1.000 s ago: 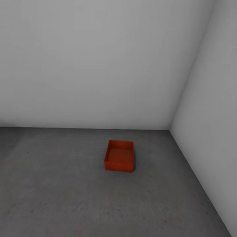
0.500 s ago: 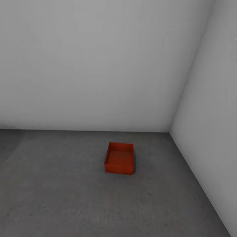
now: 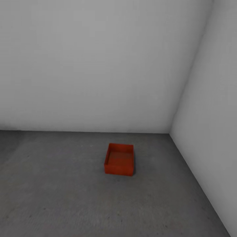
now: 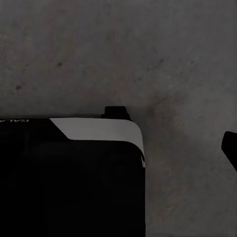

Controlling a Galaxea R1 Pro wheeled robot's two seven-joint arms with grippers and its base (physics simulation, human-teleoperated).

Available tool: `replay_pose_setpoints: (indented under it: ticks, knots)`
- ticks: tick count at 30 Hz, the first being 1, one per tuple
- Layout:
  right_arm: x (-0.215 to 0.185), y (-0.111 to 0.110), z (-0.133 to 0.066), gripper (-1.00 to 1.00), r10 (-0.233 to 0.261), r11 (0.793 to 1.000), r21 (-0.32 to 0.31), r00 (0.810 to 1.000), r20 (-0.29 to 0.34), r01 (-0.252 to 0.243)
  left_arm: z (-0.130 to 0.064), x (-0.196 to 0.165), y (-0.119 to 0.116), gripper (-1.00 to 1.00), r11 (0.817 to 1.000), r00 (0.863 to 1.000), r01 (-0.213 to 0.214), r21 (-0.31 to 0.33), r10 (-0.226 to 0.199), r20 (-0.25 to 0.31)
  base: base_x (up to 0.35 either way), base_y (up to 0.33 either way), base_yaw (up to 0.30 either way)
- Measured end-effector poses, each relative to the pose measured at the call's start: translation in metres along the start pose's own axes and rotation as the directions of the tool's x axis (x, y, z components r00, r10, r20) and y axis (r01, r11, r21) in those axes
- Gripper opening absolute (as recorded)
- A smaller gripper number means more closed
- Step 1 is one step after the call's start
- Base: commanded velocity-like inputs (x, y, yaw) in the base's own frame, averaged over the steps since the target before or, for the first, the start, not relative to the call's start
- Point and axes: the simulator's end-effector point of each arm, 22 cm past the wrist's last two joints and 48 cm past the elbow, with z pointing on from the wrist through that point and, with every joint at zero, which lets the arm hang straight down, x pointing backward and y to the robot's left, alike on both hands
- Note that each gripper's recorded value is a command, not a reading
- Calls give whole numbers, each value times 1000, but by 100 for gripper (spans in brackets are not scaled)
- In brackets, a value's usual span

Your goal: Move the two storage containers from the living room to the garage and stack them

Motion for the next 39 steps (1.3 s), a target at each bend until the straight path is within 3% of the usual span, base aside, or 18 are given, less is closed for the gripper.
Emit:
replay_pose_setpoints:
  ticks: [6, 9, 15, 39]
  knots:
    - [0, 0, 0, 100, 1, 1000, 0, 1000, 0, -1, 1, 4, 15, 100, 1000, 1000, 4, 14, -4, 4, 0, 0, 0]
    - [0, 0, 0, 100, 2, 1000, 0, 1000, 0, -2, 0, -3, 23, 100, 1000, 999, 4, 8, -4, 37, 0, 0, 0]
    - [-3, 0, -1, 100, 6, 1000, 0, 1000, 5, -6, -1, -11, 25, 100, 1000, 998, 3, 5, -3, 67, 0, 0, 0]
    - [-17, -1, -5, 100, 11, 1000, 2, 999, 41, -11, -9, -25, 28, 100, 1000, 995, 2, -3, -2, 101, 0, 0, 0]
